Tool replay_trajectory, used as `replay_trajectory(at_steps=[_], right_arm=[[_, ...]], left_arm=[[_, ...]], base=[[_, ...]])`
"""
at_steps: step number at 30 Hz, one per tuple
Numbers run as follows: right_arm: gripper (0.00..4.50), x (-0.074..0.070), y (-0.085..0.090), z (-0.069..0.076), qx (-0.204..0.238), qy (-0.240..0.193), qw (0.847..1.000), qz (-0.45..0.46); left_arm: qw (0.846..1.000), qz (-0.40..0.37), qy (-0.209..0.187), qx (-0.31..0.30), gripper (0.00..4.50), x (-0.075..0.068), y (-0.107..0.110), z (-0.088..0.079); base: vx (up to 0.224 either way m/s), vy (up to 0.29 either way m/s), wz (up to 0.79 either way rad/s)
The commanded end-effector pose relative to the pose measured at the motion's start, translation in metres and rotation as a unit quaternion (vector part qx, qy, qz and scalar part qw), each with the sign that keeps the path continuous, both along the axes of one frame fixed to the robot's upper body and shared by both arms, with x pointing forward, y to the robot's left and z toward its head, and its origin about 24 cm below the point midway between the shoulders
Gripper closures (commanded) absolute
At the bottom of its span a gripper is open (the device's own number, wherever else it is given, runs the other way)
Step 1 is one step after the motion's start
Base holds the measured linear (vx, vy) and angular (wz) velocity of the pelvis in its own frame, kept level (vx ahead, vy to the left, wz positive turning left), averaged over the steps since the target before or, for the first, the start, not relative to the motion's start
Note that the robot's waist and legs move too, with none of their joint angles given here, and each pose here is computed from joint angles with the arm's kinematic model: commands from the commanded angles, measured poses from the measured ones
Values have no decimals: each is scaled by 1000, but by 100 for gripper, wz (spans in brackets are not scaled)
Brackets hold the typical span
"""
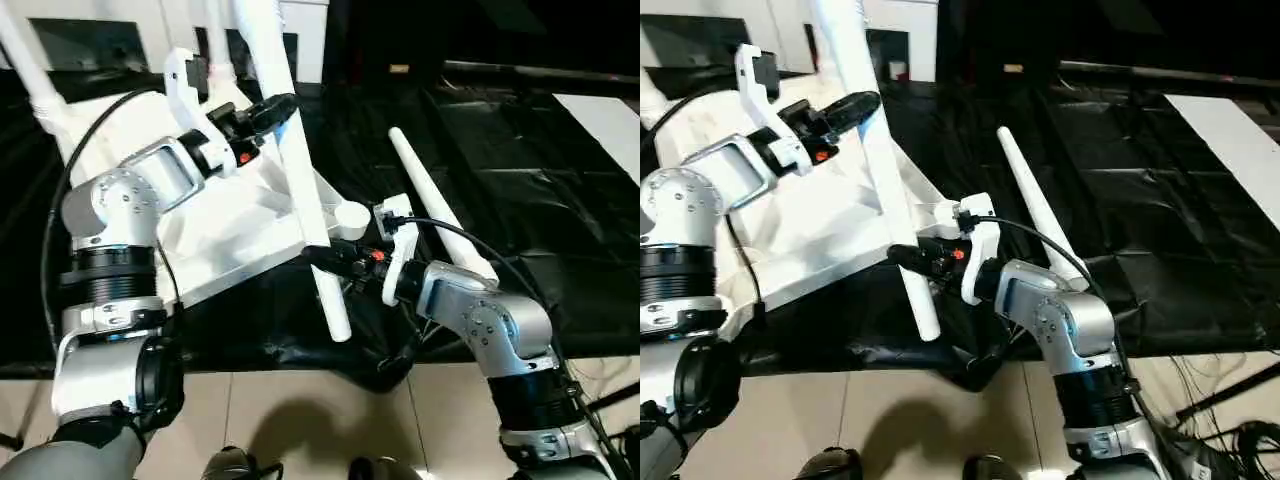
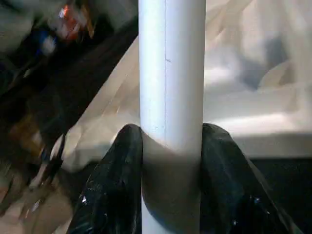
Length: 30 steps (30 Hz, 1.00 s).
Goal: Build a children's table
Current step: Pick table leg
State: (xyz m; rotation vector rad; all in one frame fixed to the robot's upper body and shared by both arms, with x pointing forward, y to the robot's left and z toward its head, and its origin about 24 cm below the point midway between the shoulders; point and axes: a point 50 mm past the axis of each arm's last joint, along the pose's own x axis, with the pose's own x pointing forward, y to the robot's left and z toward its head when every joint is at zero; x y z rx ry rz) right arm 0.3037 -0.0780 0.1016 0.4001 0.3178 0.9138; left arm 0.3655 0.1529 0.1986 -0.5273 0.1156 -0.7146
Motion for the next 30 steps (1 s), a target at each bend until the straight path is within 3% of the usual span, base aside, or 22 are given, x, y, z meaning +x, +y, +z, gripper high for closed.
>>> replay_trajectory(at_steps=[1,7,11,12,14,16,18,22,27,30], right_arm=[[314,2,-7,7,15,-17,999,-30],[314,14,-12,12,39,-31,992,-116],[315,23,-26,16,19,-54,979,-194],[315,20,-36,18,-18,-87,973,-215],[315,7,-54,19,-57,-105,965,-232],[315,-5,-67,18,-93,-126,956,-248],[315,-19,-77,16,-104,-155,945,-267],[315,-31,-83,7,-94,-141,941,-291],[315,-42,-78,-8,-88,-118,942,-300],[315,-46,-71,-15,-101,-111,951,-272]], left_arm=[[1000,-9,-5,9,149,-2,-6,0],[994,89,-31,54,141,3,3,-7],[983,152,-68,77,141,1,13,-9],[967,211,-93,110,141,-7,23,-14],[932,270,-130,203,141,-26,37,-30],[914,287,-152,244,141,-45,42,-45],[915,308,-137,220,141,-66,44,-64],[915,321,-106,219,141,-84,40,-85],[912,326,-88,233,141,-96,34,-103],[909,315,-77,262,141,-102,30,-113]], base=[[0,0,0],[0,0,0],[0,0,0],[0,0,0],[0,0,0],[0,0,0],[0,0,0],[0,0,0],[25,-42,-12],[123,-52,-2]])
